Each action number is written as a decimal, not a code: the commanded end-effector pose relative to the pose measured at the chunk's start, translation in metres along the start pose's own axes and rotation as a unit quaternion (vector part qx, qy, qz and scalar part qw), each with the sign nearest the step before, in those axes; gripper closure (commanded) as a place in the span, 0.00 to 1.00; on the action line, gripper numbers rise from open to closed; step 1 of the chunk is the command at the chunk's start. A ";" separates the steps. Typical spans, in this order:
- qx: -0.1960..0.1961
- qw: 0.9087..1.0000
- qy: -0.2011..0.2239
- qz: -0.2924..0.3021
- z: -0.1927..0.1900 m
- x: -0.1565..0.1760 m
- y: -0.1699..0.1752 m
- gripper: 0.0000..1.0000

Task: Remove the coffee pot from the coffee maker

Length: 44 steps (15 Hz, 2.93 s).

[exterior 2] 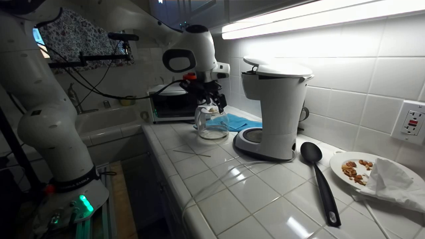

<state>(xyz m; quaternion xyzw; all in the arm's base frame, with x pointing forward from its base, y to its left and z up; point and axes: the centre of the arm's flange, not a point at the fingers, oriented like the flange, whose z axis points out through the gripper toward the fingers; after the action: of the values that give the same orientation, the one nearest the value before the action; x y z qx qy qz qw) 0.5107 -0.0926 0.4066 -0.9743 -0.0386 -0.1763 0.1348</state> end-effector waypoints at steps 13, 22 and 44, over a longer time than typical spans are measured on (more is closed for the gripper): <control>0.006 1.000 -0.006 0.009 0.000 -0.001 -0.016 0.00; -0.004 1.000 -0.002 -0.002 -0.001 -0.001 -0.019 0.00; -0.028 0.999 -0.009 -0.025 0.002 -0.006 -0.018 0.00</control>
<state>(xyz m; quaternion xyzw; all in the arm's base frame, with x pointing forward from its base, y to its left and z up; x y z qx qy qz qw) 0.5093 -0.0766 0.4095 -0.9766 -0.0586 -0.1726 0.1142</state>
